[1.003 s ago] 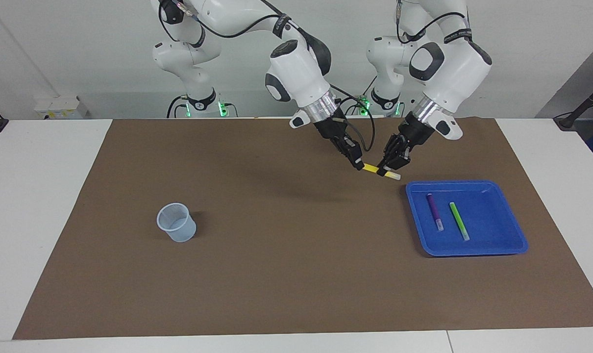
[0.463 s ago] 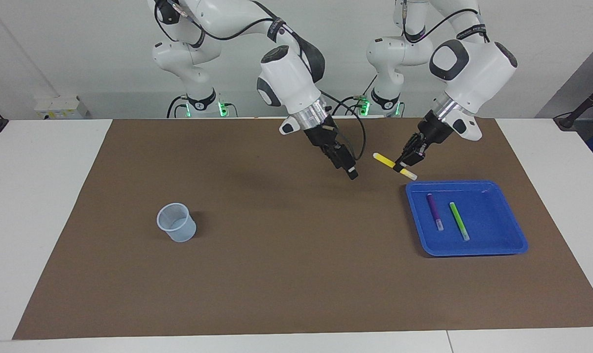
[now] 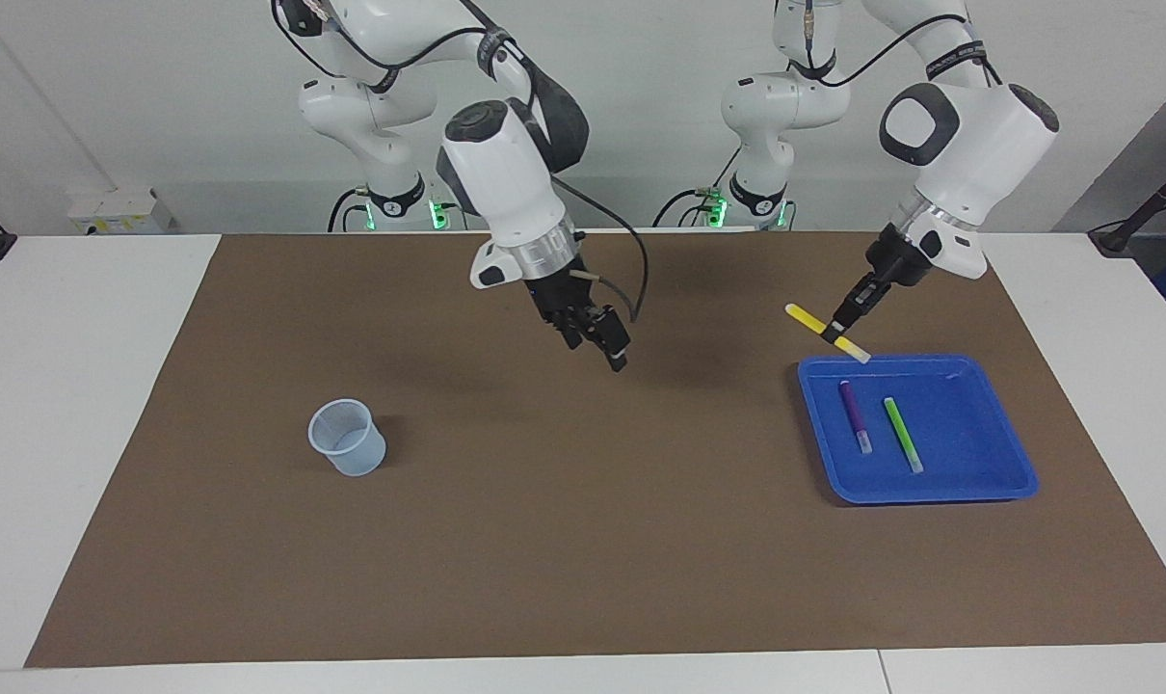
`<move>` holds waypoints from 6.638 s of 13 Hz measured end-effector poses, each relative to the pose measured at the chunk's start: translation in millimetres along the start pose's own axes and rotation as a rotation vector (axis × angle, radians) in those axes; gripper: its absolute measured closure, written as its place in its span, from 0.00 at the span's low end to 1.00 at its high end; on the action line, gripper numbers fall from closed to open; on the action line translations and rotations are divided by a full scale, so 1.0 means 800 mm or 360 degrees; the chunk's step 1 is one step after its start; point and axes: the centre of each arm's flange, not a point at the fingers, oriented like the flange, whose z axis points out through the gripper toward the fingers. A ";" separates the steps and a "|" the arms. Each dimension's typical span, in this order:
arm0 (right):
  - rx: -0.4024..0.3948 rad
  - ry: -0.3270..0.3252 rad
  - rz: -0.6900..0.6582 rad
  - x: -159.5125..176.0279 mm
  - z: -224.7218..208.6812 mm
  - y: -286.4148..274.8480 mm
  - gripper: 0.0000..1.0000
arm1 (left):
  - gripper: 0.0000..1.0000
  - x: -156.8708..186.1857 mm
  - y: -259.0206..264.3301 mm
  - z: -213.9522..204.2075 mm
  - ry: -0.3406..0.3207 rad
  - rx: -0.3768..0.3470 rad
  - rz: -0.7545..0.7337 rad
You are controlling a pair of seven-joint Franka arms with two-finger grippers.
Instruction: Right arm passes pens to left for tray arrangement
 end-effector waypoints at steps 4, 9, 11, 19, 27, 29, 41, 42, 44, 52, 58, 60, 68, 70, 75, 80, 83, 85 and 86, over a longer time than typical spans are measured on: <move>-0.0163 -0.0004 -0.0254 0.071 -0.059 0.047 0.00 | 0.81 0.046 -0.057 -0.002 0.0051 0.0189 0.0435; -0.0388 -0.0034 -0.0637 0.149 -0.130 0.118 0.00 | 0.81 0.097 -0.070 -0.004 0.0077 0.0377 0.0803; -0.0436 -0.0014 -0.0757 0.169 -0.169 0.140 0.00 | 0.81 0.104 -0.072 0.000 0.0073 0.0419 0.0882; -0.0500 -0.0010 -0.1049 0.241 -0.233 0.214 0.00 | 0.81 0.182 -0.107 0.057 0.0072 0.0620 0.1026; -0.0618 0.0021 -0.1215 0.231 -0.230 0.204 0.00 | 0.81 0.215 -0.174 0.123 -0.0035 0.0624 0.1046; -0.0648 0.0032 -0.1232 0.235 -0.232 0.208 0.00 | 0.81 0.216 -0.174 0.124 -0.0005 0.0623 0.1053; -0.0642 0.0053 -0.1238 0.246 -0.253 0.221 0.00 | 0.30 0.205 -0.199 0.151 0.0036 0.0618 0.1048; -0.0642 0.0054 -0.1238 0.246 -0.253 0.222 0.00 | 0.19 0.208 -0.197 0.148 0.0052 0.0618 0.1051; -0.0618 0.0047 -0.1232 0.244 -0.253 0.221 0.00 | 0.01 0.217 -0.187 0.133 0.0104 0.0616 0.1059; -0.0565 0.0037 -0.1205 0.246 -0.257 0.223 0.00 | 0.00 0.221 -0.159 0.086 0.0224 0.0614 0.1091; -0.0579 0.0004 -0.1193 0.245 -0.257 0.228 0.00 | 0.00 0.185 -0.090 0.036 0.0172 0.0621 0.1182; -0.0581 -0.0002 -0.1190 0.244 -0.259 0.229 0.00 | 0.00 0.162 -0.048 0.002 0.0094 0.0632 0.1199; -0.0583 -0.0006 -0.1190 0.243 -0.259 0.229 0.00 | 0.00 0.083 0.052 -0.105 0.0055 0.0694 0.1083; -0.0583 -0.0006 -0.1192 0.242 -0.259 0.229 0.00 | 0.00 0.062 0.057 -0.142 0.0094 0.0696 0.1089; -0.0583 -0.0006 -0.1196 0.241 -0.259 0.228 0.00 | 0.00 0.031 0.065 -0.161 0.0036 0.0672 0.1087; -0.0599 -0.0044 -0.1183 0.238 -0.263 0.227 0.00 | 0.00 0.020 0.072 -0.172 0.0040 0.0583 0.1073; -0.0612 -0.0072 -0.1157 0.240 -0.268 0.223 0.00 | 0.00 0.025 0.065 -0.175 0.0042 0.0584 0.1051; -0.0614 -0.0075 -0.1154 0.242 -0.266 0.223 0.00 | 0.00 0.025 0.064 -0.175 0.0040 0.0584 0.1049; -0.0616 -0.0077 -0.1152 0.243 -0.265 0.223 0.00 | 0.00 0.024 0.065 -0.174 0.0040 0.0583 0.1052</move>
